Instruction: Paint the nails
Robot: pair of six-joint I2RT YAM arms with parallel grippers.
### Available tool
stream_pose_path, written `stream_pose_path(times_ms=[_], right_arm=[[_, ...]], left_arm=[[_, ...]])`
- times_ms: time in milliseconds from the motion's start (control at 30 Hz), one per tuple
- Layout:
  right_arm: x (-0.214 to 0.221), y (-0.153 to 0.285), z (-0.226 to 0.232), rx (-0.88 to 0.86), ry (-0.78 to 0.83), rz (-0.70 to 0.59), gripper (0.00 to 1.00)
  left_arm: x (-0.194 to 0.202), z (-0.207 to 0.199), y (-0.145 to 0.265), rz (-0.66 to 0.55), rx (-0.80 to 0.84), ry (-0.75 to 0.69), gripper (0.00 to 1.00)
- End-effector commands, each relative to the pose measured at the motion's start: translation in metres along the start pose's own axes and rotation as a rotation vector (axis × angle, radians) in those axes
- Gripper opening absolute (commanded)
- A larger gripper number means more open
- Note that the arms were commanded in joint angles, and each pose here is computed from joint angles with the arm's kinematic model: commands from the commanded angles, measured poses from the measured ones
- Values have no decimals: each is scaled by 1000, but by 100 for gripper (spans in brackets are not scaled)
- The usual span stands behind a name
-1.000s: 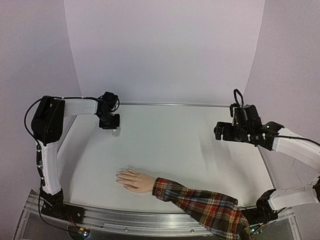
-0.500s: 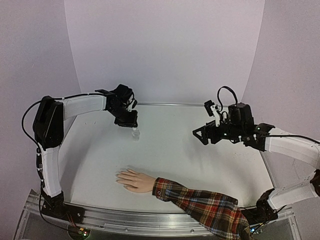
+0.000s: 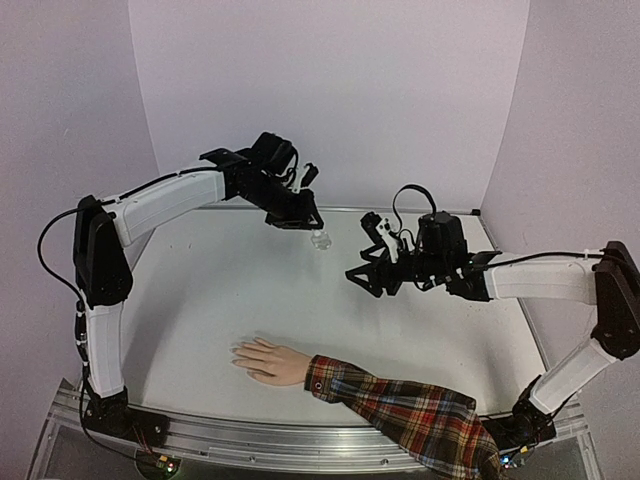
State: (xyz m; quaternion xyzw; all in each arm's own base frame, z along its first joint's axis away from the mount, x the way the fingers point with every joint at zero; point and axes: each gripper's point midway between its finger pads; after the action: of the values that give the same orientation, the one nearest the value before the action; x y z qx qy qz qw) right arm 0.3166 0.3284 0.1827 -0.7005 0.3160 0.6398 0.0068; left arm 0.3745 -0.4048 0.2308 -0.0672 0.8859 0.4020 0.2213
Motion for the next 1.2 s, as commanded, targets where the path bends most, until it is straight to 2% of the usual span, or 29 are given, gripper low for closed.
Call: stream_pose_path(times_ms=[0, 367, 567, 767, 967, 1167], right_arm=[[-50, -8, -11, 9, 71, -167, 70], [-57, -26, -10, -24, 75, -179, 56], [-56, -39, -9, -24, 70, -169, 53], [-54, -48, -6, -37, 62, -161, 41], [-49, -53, -7, -19, 63, -143, 36], [-45, -58, -12, 7, 59, -126, 38]], left_arm=[[10, -14, -2, 48, 49, 25, 0], [21, -34, 2, 74, 126, 23, 0], [22, -36, 3, 75, 124, 20, 0], [23, -35, 3, 72, 110, 17, 0], [22, -35, 4, 67, 101, 11, 0], [22, -37, 5, 64, 99, 4, 0]])
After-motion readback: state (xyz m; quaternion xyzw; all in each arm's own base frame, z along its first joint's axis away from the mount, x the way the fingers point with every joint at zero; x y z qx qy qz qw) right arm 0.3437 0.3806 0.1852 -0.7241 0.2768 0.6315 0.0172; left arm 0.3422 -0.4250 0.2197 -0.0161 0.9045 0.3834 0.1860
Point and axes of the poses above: each gripper's point midway between its finger pads, its own y axis back along the fingers, its own z axis along the line the jaws close on, x = y × z, and after that the axes turned 12 degrees about y, right-handed
